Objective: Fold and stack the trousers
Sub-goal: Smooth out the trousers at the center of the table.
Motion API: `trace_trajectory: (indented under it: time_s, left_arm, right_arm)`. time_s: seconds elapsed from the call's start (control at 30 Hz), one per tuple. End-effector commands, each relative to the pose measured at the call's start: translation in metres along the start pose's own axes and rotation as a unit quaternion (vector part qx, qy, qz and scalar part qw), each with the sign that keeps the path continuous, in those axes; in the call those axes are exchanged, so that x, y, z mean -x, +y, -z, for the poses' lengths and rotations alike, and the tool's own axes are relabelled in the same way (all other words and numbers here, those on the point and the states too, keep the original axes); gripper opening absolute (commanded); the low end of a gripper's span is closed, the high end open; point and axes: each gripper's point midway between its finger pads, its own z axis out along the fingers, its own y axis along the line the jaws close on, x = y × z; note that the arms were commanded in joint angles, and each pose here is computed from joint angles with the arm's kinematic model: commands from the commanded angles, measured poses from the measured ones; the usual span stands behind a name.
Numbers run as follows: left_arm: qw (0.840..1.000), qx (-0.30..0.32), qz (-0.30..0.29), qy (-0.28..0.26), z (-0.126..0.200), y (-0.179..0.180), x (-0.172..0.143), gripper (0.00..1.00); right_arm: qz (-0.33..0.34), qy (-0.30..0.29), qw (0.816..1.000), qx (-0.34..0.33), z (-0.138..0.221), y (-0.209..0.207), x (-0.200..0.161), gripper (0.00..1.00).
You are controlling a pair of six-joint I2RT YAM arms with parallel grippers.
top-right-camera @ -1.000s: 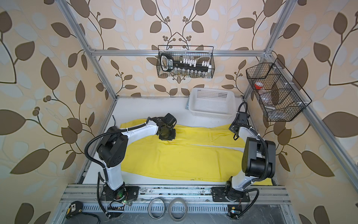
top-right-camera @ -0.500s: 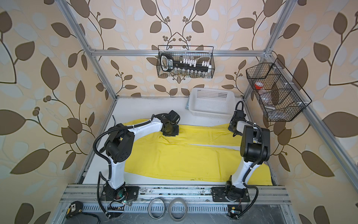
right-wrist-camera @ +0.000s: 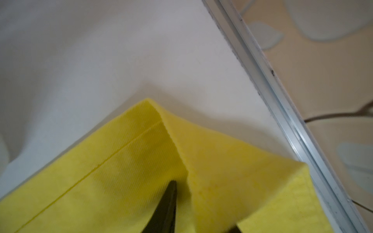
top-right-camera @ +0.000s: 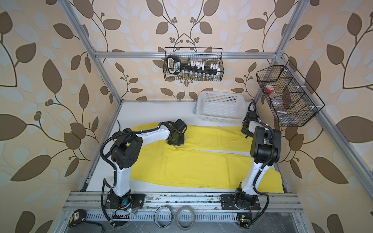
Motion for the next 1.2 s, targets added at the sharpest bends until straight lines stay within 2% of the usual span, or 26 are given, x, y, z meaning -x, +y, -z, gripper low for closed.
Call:
trace_trajectory:
  time_s: [0.0,0.13,0.27,0.4,0.43,0.6,0.73,0.9,1.0,1.03,1.17]
  left_arm:
    - [0.999,0.027,0.002,0.020,-0.007,0.020,-0.015,0.12]
    - [0.999,0.029,0.004,0.023,-0.006,0.024,-0.019,0.12]
    - [1.000,0.022,0.004,0.017,0.003,0.022,-0.017,0.12]
    - [1.000,0.004,-0.003,-0.009,0.030,0.013,0.000,0.16]
    - [1.000,0.001,-0.006,-0.019,0.039,0.011,0.005,0.19]
    - [0.998,-0.014,-0.004,-0.056,0.082,0.012,0.029,0.33]
    - [0.997,-0.009,0.014,-0.072,0.102,0.034,0.040,0.42]
    - [0.995,0.017,0.069,-0.069,0.106,0.087,0.049,0.54]
    - [0.990,0.050,0.102,-0.082,0.109,0.118,0.057,0.68]
    - [0.988,0.058,0.115,-0.080,0.107,0.127,0.059,0.68]
    - [0.983,0.073,0.159,-0.061,0.089,0.151,0.055,0.69]
  right_arm:
    - [0.013,-0.005,1.000,-0.016,0.004,0.001,0.016,0.31]
    - [0.014,-0.003,0.999,-0.031,0.002,0.001,0.031,0.33]
    - [0.038,-0.031,0.998,-0.046,0.017,0.010,0.045,0.41]
    - [0.040,-0.050,0.998,-0.002,0.041,0.022,0.047,0.46]
    - [0.038,-0.056,0.998,0.007,0.049,0.023,0.045,0.49]
    - [0.018,-0.068,0.994,0.081,0.080,0.032,0.029,0.53]
    - [0.016,-0.061,0.992,0.111,0.095,0.030,0.003,0.55]
    - [0.004,-0.047,0.983,0.178,0.117,0.039,-0.025,0.55]
    - [0.006,-0.035,0.976,0.213,0.130,0.048,-0.045,0.56]
    - [0.003,-0.028,0.974,0.226,0.132,0.051,-0.054,0.59]
    - [-0.008,0.009,0.964,0.264,0.130,0.062,-0.087,0.59]
